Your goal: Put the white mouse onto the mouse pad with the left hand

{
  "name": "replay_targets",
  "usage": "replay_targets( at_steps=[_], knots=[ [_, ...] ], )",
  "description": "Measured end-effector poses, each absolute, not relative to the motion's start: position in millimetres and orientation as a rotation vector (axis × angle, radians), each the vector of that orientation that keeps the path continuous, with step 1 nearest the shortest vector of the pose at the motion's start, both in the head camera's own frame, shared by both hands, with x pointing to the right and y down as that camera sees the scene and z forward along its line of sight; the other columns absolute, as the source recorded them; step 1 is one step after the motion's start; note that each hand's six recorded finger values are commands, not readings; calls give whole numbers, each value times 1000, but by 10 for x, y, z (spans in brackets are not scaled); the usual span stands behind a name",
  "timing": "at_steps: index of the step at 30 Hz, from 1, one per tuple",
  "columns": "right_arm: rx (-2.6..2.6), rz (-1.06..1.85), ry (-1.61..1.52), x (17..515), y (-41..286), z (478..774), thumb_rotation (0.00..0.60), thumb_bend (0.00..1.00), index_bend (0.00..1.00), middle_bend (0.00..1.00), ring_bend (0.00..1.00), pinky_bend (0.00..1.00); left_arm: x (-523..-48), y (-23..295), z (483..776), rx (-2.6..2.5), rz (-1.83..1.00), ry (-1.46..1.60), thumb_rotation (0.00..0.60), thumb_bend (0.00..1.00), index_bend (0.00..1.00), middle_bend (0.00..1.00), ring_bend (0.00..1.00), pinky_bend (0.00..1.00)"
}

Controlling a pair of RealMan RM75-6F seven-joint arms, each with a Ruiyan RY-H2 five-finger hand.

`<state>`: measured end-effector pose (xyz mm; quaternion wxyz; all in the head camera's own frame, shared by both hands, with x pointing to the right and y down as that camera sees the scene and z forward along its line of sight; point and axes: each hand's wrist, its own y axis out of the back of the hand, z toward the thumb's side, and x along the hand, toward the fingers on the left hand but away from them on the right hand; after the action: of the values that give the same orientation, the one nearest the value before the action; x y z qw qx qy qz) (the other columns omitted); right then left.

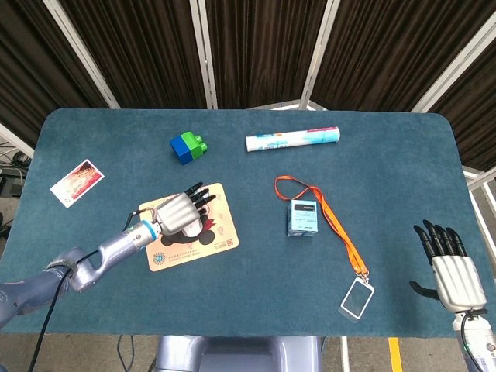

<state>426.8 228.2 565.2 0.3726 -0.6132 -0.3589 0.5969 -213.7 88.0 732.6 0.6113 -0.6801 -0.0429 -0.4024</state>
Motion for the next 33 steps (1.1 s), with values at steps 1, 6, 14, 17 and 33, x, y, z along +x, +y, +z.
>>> replay_targets(
  at_steps=[1,6,14,17,33],
  knots=[
    [-1572,1529,-920,4267,2282,5652,600,89,0,0,0,0,-2139,879,7322,-1569,-928,-98,600,222,214,0,0,0],
    [-1572,1529,-920,4267,2282,5651,600,90,0,0,0,0,-2160,858,7263,-1572,-920,-77,600,223,170,0,0,0],
    [-1572,1529,-921,4266,2281,5651,600,88,0,0,0,0,-2265,828,6953,-1603,-898,-9,600,220,125,0,0,0],
    [-1569,1529,-920,4266,2282,5650,600,89,0,0,0,0,-2340,840,6786,-1609,-899,22,600,219,124,0,0,0],
    [-1554,1526,-917,4265,2291,5644,600,90,0,0,0,0,-3358,1229,5935,-1516,-1144,530,600,218,5,0,0,0]
  ],
)
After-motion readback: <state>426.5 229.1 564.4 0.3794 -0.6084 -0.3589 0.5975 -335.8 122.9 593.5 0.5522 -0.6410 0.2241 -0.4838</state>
